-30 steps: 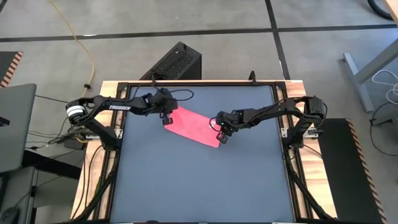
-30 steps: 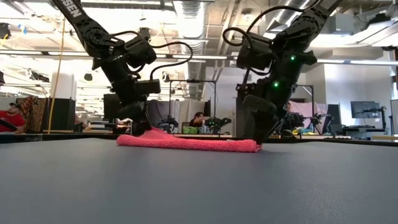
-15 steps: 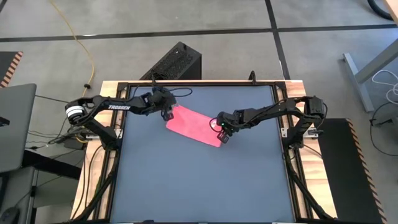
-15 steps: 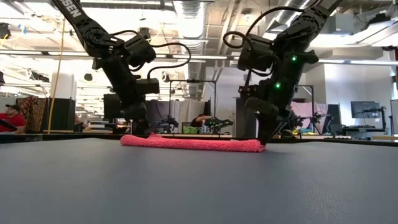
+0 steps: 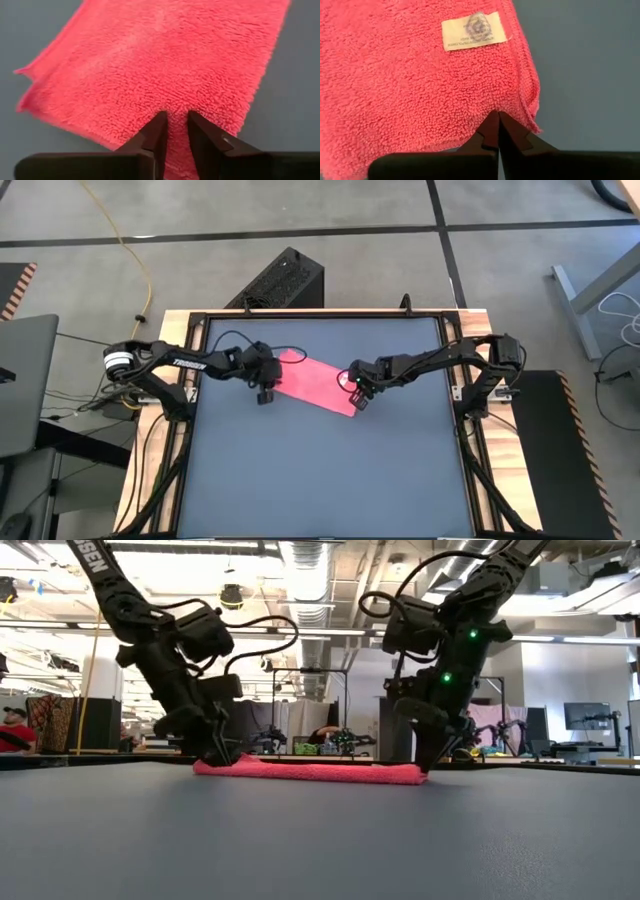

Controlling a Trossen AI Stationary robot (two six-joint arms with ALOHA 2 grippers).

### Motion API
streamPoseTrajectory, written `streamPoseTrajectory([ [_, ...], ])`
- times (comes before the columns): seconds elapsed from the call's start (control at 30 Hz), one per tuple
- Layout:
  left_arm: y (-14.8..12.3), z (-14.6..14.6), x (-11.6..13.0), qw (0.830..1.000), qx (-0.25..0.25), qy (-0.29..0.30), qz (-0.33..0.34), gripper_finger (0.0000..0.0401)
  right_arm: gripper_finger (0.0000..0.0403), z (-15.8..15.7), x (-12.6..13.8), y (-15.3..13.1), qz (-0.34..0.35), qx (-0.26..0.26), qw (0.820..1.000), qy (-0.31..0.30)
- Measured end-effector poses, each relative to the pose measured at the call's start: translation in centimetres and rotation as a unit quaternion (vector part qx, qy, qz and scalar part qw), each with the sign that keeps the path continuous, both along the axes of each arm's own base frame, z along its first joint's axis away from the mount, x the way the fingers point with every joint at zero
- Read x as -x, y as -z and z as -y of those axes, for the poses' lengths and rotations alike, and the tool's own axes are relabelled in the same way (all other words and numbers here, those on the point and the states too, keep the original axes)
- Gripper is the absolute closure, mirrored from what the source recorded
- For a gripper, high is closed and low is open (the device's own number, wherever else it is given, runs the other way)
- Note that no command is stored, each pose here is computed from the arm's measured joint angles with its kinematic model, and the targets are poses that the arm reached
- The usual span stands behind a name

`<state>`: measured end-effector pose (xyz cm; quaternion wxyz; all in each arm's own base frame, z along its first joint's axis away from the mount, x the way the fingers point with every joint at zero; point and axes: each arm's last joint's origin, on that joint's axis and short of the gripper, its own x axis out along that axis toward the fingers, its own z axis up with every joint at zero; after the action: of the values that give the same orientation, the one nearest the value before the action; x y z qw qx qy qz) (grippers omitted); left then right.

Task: Roll towel into tight, uniform cylinder
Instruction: Roll the red towel

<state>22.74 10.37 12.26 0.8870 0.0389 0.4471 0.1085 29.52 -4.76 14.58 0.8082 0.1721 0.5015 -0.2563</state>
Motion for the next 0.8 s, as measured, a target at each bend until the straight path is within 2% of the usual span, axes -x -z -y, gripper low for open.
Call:
streamPoseTrajectory([
  [0.07, 0.0, -0.3, 0.1, 1.0, -0.022, -0.02, -0.007, 0.0349, 0.038, -0.8, -0.1, 0.0, 0.007, -0.026, 1.0, -0.013],
  [0.3, -1.0, -1.1, -0.2, 0.997, -0.067, -0.027, -0.027, 0.0373, 0.0379, -5.2, -0.5, -0.1, 0.02, -0.093, 0.994, -0.045],
  [0.43, -3.0, -1.1, -0.7, 0.998, -0.066, 0.007, 0.022, 0.0375, 0.0379, -7.6, -1.1, -0.9, 0.031, -0.122, 0.989, -0.08],
  [0.57, -4.9, -0.7, -0.6, 0.995, -0.056, 0.041, 0.071, 0.0375, 0.0378, -9.1, -2.3, -2.8, 0.063, -0.115, 0.983, -0.128],
  [0.63, -5.6, -0.4, -0.6, 0.992, -0.013, 0.065, 0.11, 0.0373, 0.0378, -9.3, -3.0, -3.7, 0.077, -0.101, 0.979, -0.158],
  [0.67, -5.9, 0.0, -0.7, 0.986, 0.026, 0.092, 0.134, 0.0372, 0.0378, -9.3, -3.2, -4.1, 0.083, -0.093, 0.977, -0.172],
  [0.73, -5.7, 1.3, -1.1, 0.966, 0.105, 0.16, 0.173, 0.0369, 0.0378, -8.9, -3.5, -4.5, 0.09, -0.065, 0.975, -0.194],
  [0.77, -5.2, 2.1, -1.5, 0.957, 0.135, 0.185, 0.179, 0.0368, 0.0378, -8.5, -3.7, -4.5, 0.093, -0.043, 0.974, -0.201],
  [0.8, -4.6, 3.0, -1.9, 0.955, 0.149, 0.19, 0.175, 0.0368, 0.0378, -7.9, -3.8, -4.5, 0.096, -0.019, 0.975, -0.201],
])
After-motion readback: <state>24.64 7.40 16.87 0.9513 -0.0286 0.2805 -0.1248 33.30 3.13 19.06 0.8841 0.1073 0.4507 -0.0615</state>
